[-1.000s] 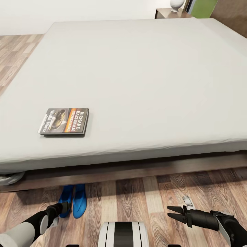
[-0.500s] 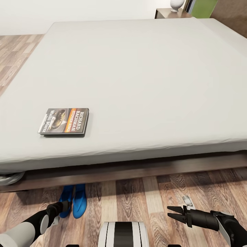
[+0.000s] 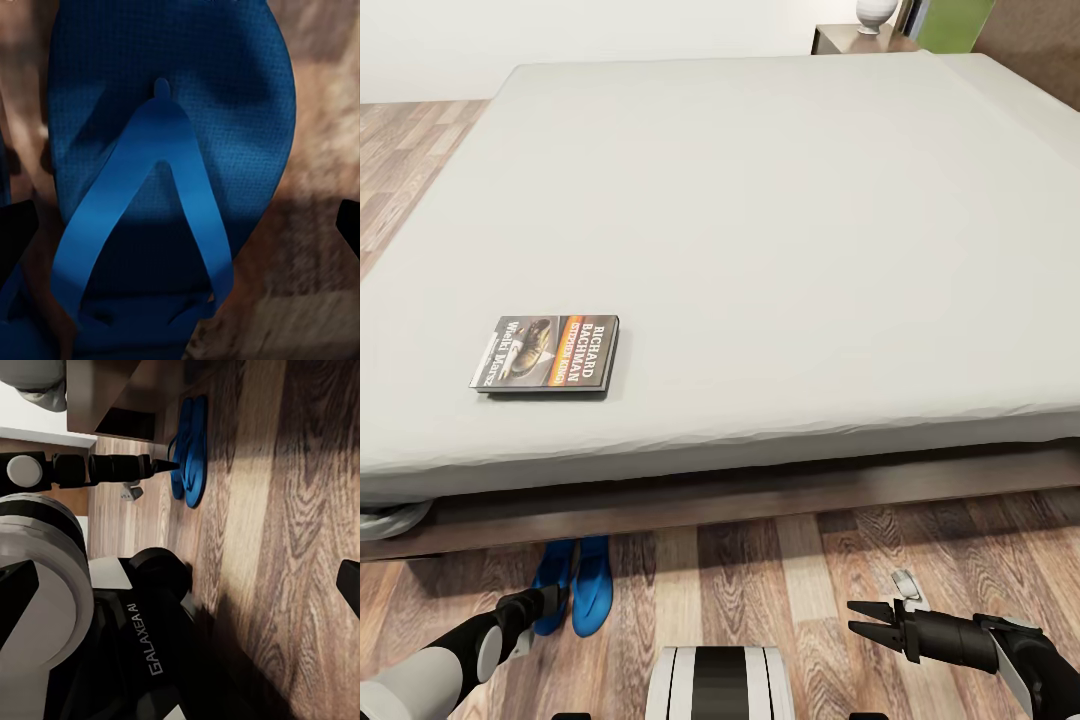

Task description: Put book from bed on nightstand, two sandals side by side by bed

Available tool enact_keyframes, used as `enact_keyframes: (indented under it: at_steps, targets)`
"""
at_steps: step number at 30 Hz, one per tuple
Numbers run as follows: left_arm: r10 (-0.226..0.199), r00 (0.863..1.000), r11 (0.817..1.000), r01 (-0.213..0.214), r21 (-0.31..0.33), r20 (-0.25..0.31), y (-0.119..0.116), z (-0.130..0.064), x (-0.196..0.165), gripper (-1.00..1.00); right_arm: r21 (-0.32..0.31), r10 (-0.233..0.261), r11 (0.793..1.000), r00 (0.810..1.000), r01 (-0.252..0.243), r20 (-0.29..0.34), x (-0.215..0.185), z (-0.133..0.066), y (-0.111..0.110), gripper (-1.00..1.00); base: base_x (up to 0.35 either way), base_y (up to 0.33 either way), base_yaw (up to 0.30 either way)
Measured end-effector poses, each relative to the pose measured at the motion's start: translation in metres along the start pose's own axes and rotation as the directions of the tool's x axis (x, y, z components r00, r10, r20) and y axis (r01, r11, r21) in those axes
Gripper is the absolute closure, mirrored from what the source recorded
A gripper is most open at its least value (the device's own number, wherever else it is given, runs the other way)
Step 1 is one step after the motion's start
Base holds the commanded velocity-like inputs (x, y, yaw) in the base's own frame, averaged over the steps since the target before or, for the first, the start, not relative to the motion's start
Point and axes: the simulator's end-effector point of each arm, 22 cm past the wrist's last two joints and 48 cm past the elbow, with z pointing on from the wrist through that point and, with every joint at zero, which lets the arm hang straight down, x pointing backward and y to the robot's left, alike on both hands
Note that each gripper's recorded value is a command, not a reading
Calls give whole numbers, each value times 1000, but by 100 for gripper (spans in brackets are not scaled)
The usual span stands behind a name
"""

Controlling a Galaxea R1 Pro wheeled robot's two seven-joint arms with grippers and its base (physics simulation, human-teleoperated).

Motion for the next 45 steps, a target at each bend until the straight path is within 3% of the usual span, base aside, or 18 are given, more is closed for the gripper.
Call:
enact_keyframes:
  at_steps: [12,38,45]
  targets:
    - [-8,999,1000,8,-6,-38,1,-12,18,-100,-4,-34,999,999,34,12,-11,-3,11,-100,0,0,0]
    - [-9,999,1000,9,-6,-32,1,-11,17,-100,-4,-34,999,999,34,12,-11,-3,11,-100,0,0,0]
    - [-13,999,1000,13,-8,-53,1,-18,27,-100,-5,-53,999,998,54,19,-17,-4,17,-100,0,0,0]
